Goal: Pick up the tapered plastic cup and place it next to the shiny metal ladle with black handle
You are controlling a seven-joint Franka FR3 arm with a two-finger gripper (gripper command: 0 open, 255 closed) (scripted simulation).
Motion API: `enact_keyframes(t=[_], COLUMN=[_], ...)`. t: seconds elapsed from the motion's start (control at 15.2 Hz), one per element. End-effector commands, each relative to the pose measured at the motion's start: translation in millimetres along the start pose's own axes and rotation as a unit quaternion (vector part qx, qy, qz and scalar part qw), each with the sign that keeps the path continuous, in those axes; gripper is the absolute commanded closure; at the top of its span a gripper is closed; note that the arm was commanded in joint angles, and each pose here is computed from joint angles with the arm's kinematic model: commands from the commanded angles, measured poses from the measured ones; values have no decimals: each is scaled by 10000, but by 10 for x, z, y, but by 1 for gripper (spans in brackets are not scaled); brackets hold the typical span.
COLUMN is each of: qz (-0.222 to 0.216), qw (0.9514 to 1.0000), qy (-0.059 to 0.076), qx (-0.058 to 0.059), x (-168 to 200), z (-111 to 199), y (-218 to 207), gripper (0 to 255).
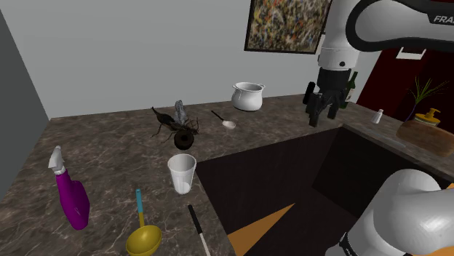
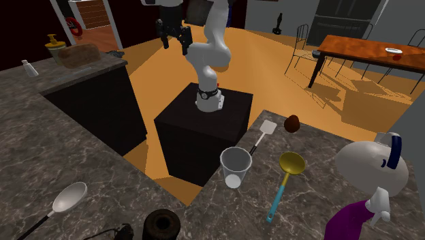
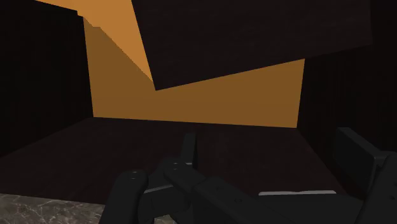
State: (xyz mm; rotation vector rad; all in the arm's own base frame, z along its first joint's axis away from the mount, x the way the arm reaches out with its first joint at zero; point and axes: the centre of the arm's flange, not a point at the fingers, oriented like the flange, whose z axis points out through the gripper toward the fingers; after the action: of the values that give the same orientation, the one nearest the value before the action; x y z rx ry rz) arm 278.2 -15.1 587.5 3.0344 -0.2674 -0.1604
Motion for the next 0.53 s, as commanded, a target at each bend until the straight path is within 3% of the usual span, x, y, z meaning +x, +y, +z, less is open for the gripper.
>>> enact_keyframes(t=[0.0,0.46], qz=[0,37], qw=[10000,10000], qy=[0,49], qx=[0,-33], x=[0,382], z=[0,215], y=[0,-816], gripper=[0,0])
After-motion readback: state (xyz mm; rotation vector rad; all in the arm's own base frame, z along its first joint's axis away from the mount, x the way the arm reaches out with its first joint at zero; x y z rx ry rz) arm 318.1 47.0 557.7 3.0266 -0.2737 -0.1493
